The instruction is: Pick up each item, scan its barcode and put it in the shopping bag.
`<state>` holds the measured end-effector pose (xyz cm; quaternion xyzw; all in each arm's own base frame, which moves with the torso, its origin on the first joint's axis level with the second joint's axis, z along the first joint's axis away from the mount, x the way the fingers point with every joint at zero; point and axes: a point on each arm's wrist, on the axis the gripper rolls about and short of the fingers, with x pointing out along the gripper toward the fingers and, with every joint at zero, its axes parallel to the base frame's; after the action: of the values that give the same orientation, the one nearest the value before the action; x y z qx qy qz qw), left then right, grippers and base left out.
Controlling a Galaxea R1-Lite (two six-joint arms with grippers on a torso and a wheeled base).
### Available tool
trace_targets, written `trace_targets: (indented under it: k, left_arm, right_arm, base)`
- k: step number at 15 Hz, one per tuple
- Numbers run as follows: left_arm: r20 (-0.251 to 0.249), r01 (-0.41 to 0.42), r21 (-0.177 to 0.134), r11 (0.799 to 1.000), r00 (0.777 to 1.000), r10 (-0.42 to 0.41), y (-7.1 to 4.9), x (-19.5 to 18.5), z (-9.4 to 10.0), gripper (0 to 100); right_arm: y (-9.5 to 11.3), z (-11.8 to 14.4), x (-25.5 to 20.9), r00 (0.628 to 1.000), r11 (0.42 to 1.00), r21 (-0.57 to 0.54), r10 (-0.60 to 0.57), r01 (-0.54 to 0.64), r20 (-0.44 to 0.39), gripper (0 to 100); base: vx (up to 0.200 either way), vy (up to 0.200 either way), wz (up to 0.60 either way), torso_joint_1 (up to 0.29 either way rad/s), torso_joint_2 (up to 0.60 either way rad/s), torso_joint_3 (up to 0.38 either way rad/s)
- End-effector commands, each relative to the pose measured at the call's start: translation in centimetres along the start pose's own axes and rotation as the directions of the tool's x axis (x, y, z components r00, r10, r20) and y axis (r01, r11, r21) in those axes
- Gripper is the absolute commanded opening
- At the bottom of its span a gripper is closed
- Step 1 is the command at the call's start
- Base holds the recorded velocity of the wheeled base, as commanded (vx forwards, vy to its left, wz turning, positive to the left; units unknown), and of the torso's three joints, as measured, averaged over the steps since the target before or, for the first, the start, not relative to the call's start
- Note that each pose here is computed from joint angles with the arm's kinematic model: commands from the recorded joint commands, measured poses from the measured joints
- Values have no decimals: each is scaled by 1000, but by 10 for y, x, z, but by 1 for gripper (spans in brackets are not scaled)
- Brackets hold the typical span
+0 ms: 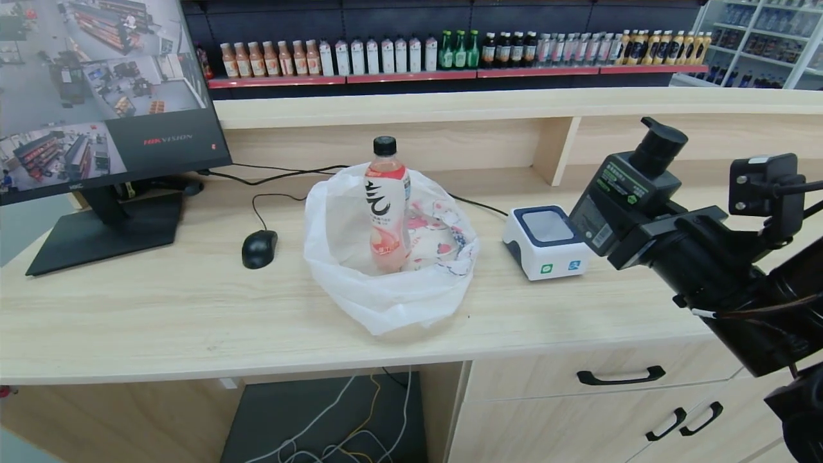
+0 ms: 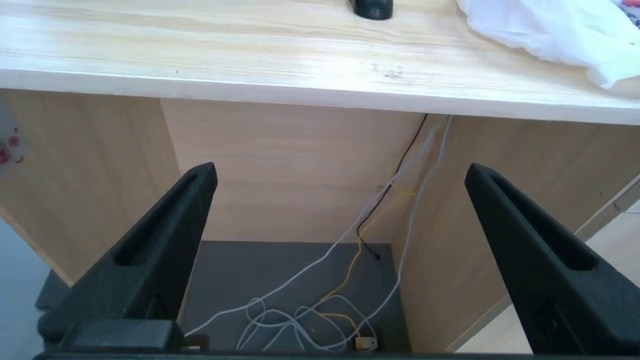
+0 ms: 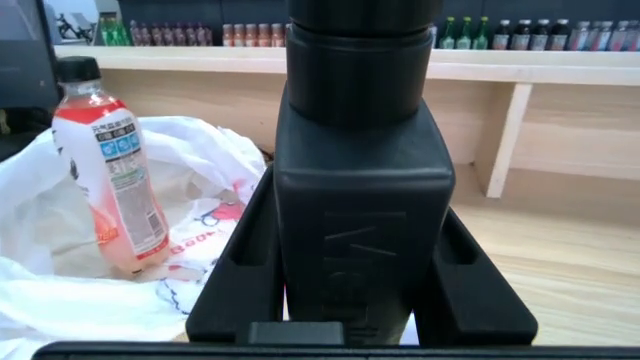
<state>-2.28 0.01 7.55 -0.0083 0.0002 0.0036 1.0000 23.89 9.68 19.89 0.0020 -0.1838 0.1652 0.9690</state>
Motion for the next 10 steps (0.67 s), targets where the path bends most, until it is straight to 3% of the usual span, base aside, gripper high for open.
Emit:
trace_targets:
  k: [1, 5, 10]
  left_arm:
    - [0, 0, 0, 1000, 1000, 0, 0, 0, 0, 100]
    - [0, 0, 0, 1000, 1000, 0, 0, 0, 0, 100]
    - [0, 0, 0, 1000, 1000, 0, 0, 0, 0, 100]
  right_arm:
    - [0, 3, -7, 1000, 1000, -5, 4, -4, -3, 0]
    - [0, 9, -11, 999, 998, -59, 37, -35, 20, 0]
    - [2, 3, -2, 997, 974, -219, 69, -64, 14, 0]
  base:
    - [0, 0, 0, 0, 0, 0]
    - [0, 0, 0, 0, 0, 0]
    - [0, 0, 0, 0, 0, 0]
